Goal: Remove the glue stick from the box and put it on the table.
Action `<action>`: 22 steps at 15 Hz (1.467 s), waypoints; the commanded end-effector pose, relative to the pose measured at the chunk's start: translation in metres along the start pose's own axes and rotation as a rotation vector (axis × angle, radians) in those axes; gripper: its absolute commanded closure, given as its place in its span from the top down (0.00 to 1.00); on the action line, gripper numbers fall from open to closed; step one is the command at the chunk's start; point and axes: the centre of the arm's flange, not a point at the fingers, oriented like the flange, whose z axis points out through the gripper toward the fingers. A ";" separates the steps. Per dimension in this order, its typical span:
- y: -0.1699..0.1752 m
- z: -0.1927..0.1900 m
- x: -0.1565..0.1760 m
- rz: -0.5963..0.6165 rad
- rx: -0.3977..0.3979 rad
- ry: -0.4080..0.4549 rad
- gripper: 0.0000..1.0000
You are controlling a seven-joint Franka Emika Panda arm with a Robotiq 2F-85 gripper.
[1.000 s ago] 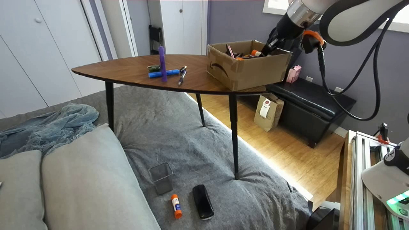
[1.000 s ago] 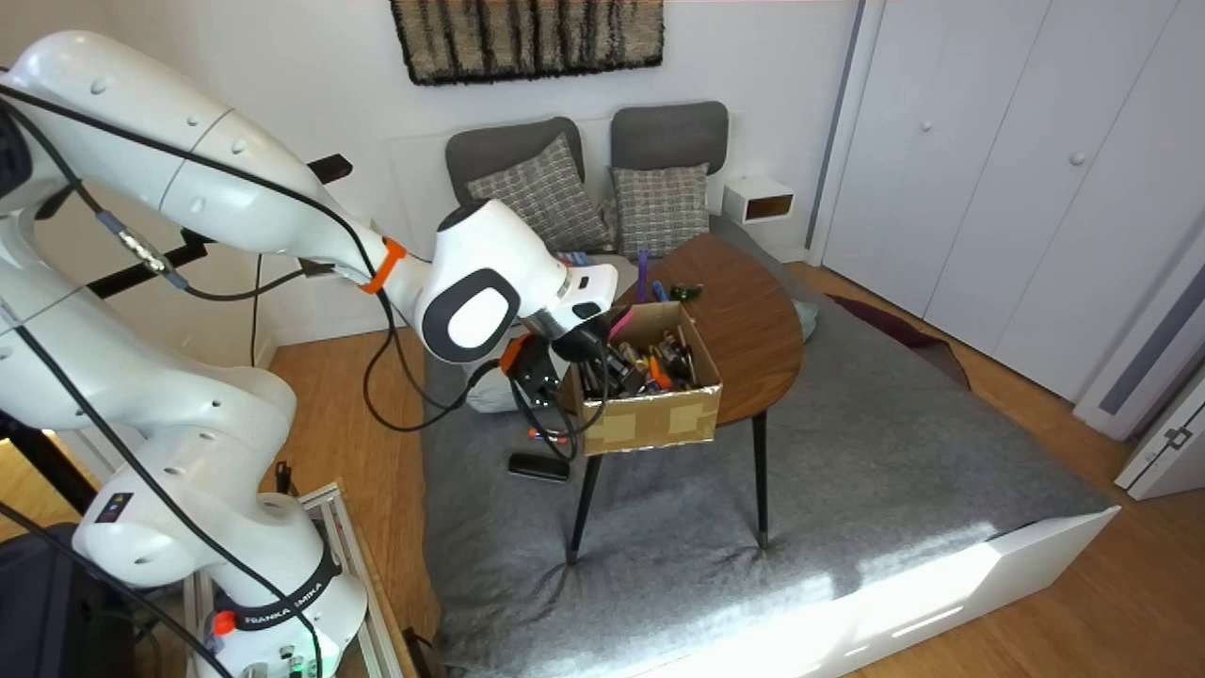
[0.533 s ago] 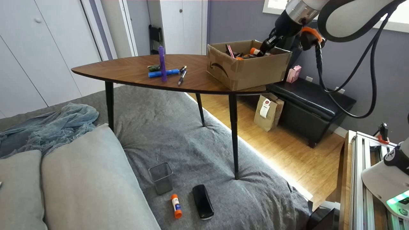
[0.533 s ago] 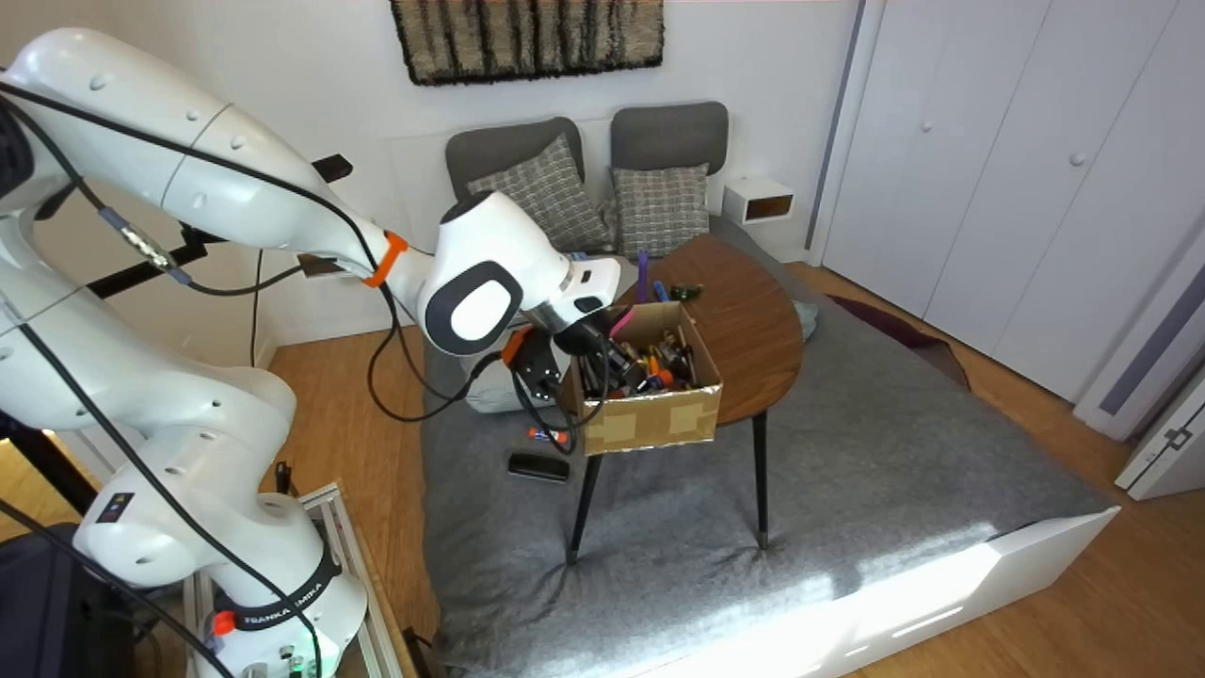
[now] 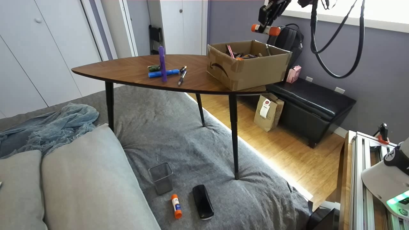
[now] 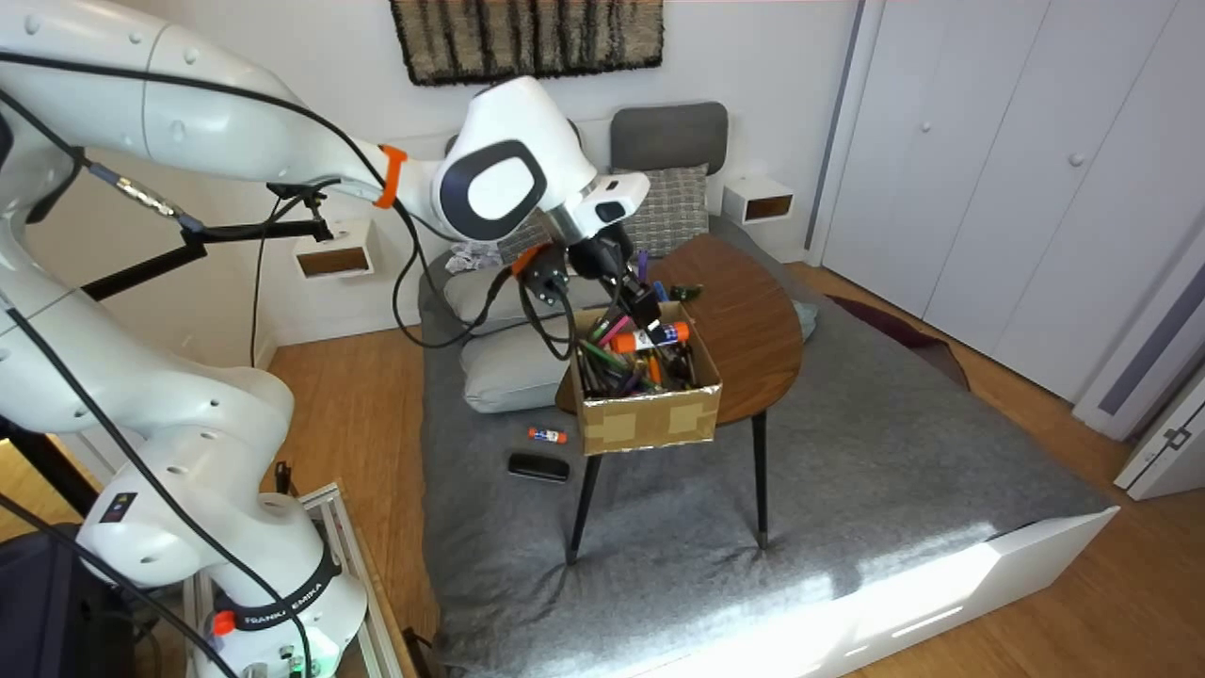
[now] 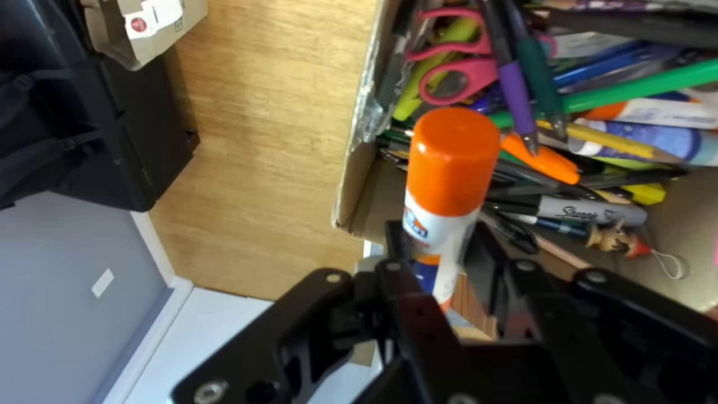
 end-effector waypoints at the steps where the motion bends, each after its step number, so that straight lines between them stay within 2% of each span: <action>1: -0.022 -0.044 0.048 0.066 0.092 -0.165 0.11; 4: -0.043 -0.066 0.071 0.079 0.187 -0.294 0.10; 6: -0.052 -0.082 0.087 0.093 0.254 -0.348 0.09; 7: -0.046 -0.066 0.048 0.055 0.176 -0.288 0.30; 9: -0.051 -0.076 0.062 0.060 0.211 -0.317 0.30; 14: -0.051 -0.067 0.070 0.064 0.220 -0.336 0.30; 15: -0.051 -0.067 0.070 0.063 0.220 -0.336 0.08; 18: -0.072 -0.065 0.094 0.068 0.282 -0.499 0.08; 22: -0.106 -0.050 0.116 0.117 0.249 -0.704 0.08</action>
